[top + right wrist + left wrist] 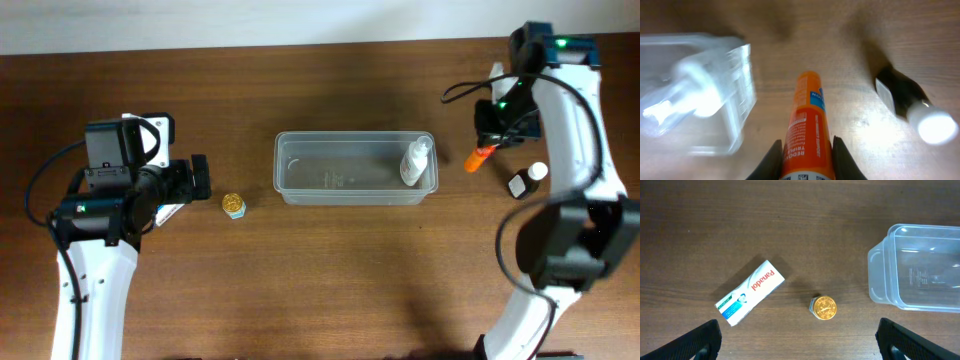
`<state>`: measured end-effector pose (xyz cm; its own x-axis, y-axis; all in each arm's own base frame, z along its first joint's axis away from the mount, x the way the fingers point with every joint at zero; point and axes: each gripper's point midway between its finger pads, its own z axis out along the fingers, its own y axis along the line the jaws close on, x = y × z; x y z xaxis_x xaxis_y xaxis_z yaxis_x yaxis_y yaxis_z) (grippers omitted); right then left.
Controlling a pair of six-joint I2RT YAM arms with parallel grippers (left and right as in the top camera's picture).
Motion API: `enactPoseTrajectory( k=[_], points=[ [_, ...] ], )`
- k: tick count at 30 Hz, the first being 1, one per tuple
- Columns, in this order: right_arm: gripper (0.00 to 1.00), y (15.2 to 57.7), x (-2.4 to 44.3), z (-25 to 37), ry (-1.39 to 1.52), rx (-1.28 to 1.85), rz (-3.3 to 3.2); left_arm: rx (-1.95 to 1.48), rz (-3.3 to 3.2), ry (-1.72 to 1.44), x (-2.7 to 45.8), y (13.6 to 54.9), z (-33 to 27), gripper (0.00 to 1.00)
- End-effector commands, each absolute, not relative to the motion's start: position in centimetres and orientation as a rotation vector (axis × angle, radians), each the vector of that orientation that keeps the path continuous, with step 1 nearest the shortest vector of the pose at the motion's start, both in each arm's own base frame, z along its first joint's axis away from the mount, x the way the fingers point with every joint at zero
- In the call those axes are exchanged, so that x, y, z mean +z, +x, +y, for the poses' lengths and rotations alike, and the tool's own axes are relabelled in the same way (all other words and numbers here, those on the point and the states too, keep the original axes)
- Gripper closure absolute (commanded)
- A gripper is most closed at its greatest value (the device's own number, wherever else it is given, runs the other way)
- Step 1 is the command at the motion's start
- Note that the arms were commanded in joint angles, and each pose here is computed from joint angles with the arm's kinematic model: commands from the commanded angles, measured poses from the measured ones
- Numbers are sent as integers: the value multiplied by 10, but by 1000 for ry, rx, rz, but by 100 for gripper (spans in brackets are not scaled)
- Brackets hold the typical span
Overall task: Pack container
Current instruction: 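Place the orange tube into the container beside the spray bottle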
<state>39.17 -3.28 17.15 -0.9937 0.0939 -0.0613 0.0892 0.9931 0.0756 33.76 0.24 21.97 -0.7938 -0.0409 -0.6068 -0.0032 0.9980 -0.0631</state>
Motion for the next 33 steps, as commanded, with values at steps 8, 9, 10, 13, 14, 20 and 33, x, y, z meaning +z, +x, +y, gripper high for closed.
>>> enactPoseTrajectory(
  k=[8, 9, 10, 13, 14, 20, 33],
  points=[
    [91, 322, 293, 62, -124, 175, 2831, -98, 2466, -26, 227, 341, -1, 0],
    [92, 320, 293, 65, -116, 174, 2838, -98, 2466, -26, 227, 341, -1, 1],
    [92, 319, 291, 66, -106, 162, 2846, -98, 2466, -26, 227, 341, -1, 1],
    [93, 316, 281, 67, -85, 106, 2878, -98, 2466, -26, 227, 341, -1, 1],
    [93, 316, 274, 69, -95, 104, 2893, -98, 2466, -26, 227, 341, -1, 1],
    [93, 327, 230, 73, -102, 102, 2936, -98, 2466, -26, 227, 341, -1, 1],
    [92, 339, 152, 76, -104, 92, 2973, -98, 2469, -26, 227, 341, -1, 1]
  ],
)
